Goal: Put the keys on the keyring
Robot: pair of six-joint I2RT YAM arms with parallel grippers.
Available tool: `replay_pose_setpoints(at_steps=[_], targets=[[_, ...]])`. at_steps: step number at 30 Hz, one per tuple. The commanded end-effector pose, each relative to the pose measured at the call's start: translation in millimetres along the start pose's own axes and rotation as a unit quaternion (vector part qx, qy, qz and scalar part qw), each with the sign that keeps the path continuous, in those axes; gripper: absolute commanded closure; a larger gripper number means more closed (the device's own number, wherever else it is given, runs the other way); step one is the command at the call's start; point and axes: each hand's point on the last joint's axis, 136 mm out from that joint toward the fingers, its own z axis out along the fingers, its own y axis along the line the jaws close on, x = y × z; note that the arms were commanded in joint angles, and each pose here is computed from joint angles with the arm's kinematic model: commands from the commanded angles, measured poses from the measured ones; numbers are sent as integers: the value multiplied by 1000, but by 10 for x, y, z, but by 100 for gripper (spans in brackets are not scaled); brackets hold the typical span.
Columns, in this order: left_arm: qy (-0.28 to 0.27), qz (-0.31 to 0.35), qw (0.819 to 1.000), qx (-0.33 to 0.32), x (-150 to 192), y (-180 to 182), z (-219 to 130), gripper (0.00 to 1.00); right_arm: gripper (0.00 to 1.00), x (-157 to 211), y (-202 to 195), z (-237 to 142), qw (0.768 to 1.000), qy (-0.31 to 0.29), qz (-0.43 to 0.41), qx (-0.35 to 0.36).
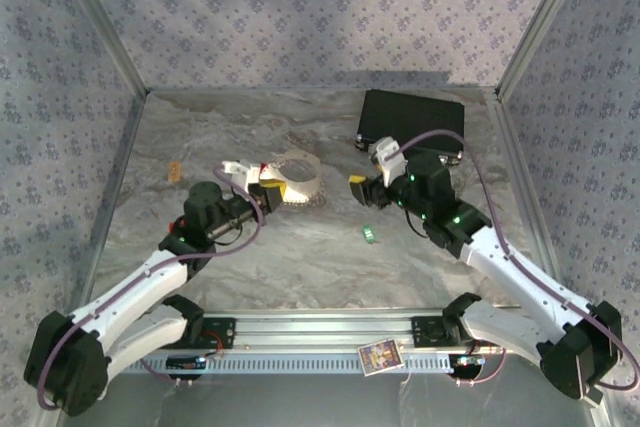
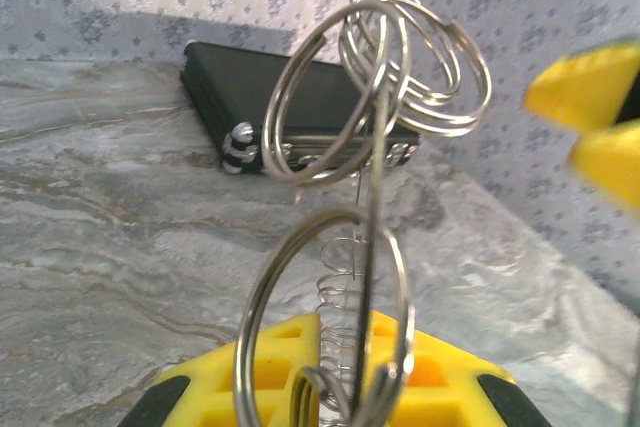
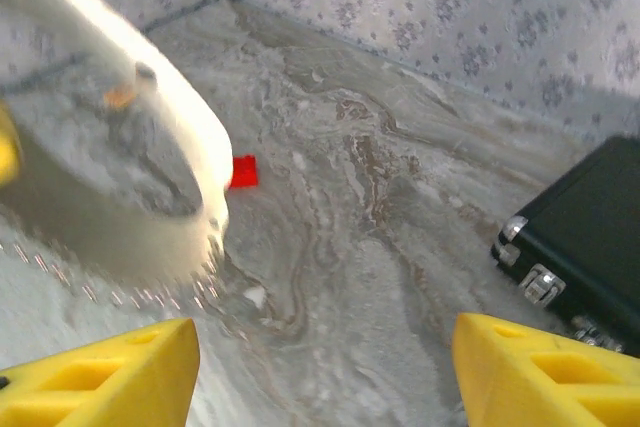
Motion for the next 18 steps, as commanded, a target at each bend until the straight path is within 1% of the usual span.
replay_pose_setpoints(at_steps=[1, 3, 5, 9, 13, 18], targets=[[-2, -36, 995, 90, -280, -333, -161, 100, 34, 2, 259, -16, 984, -56, -164, -34], [-6, -55, 993, 104, -365, -345, -229, 100, 35, 68, 397, -21, 971, -73, -222, -50], [-9, -65, 990, 122, -427, -389, -277, 100, 38, 117, 466, -6, 963, -79, -253, -59], [-2, -59, 985, 163, -463, -546, -355, 100, 43, 164, 455, 48, 960, -74, -265, -55], [6, -54, 979, 194, -481, -675, -408, 100, 47, 141, 464, 89, 958, -90, -268, -48], [8, -48, 975, 218, -519, -778, -457, 100, 50, 104, 584, 101, 953, -116, -273, -63]])
